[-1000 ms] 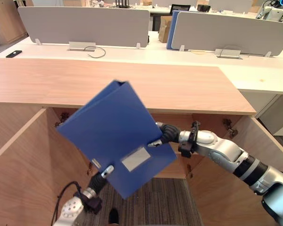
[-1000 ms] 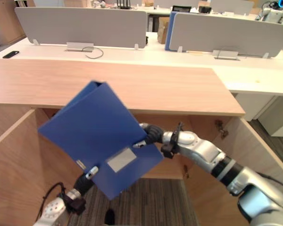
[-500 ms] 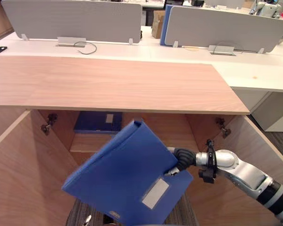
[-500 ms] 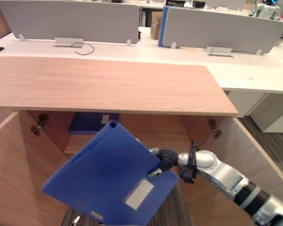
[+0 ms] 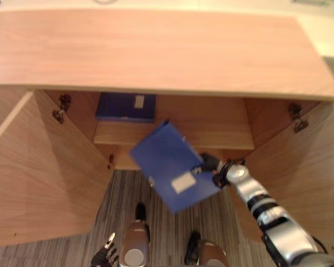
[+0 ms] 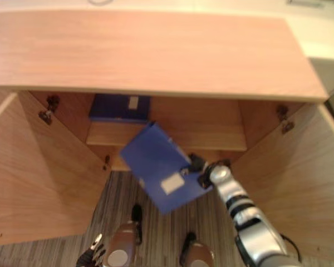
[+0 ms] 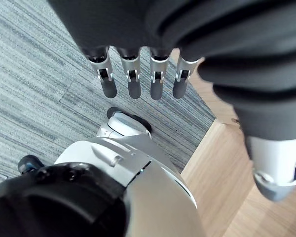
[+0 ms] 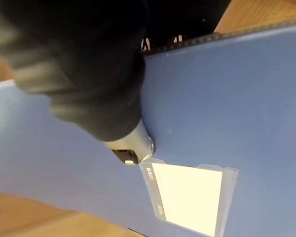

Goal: Walk over to the cabinet, pick up the folder, carry it to the office cabinet, place the folder inside the office cabinet, then close the office cabinet door

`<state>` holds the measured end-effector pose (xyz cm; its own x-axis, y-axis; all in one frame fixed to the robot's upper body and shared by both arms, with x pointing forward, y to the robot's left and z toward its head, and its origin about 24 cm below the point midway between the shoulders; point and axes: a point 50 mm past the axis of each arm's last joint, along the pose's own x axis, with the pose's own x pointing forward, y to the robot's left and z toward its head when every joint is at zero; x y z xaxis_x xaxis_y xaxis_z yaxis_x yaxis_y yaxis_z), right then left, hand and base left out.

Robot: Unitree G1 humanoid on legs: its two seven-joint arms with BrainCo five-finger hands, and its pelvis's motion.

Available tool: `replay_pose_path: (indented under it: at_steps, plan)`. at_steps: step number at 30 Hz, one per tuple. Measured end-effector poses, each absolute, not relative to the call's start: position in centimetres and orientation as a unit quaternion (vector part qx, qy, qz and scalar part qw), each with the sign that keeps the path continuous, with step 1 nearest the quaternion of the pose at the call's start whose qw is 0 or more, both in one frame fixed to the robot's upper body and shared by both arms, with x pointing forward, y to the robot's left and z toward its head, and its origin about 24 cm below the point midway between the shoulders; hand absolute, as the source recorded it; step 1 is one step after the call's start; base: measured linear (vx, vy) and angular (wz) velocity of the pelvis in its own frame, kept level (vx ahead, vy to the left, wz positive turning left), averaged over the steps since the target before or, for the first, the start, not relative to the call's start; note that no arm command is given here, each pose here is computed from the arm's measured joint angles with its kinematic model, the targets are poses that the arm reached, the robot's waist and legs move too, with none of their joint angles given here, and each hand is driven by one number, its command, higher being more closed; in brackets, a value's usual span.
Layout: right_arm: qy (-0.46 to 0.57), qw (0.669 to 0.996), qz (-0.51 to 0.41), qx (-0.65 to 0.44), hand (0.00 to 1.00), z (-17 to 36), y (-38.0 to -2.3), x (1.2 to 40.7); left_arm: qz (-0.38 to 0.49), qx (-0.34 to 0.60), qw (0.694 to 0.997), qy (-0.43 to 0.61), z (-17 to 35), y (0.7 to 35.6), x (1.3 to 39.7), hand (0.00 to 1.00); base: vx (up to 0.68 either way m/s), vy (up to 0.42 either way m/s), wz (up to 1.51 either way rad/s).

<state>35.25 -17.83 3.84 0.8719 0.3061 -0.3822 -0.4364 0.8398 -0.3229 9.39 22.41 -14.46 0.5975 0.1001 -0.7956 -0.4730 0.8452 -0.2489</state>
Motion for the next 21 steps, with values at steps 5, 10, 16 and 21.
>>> replay_pose_path:
  at_steps: [5, 10, 16, 21]
  plan:
    - [0.122, 0.99, 0.069, 0.022, 1.0, 5.8, -19.7, 36.8, 0.157, -0.228, 0.877, 0.393, -13.9, 21.8, 10.6, 0.0, -0.04, 0.051, 0.11]
    - [0.011, 0.926, 0.032, 0.376, 1.0, 9.6, -17.1, 38.0, 0.158, -0.233, 0.885, 0.371, -13.3, 21.5, 11.5, 0.0, 0.06, 0.063, 0.01]
    - [-0.156, 0.79, -0.002, 0.592, 1.0, 15.8, -19.2, 38.8, 0.163, -0.231, 0.888, 0.362, -13.1, 21.4, 12.0, 0.0, 0.05, 0.033, 0.24]
    - [-0.204, 0.693, -0.067, 0.688, 1.0, 17.4, -21.7, 38.8, 0.164, -0.229, 0.894, 0.347, -12.5, 21.2, 12.9, 0.0, 0.0, 0.008, 0.22]
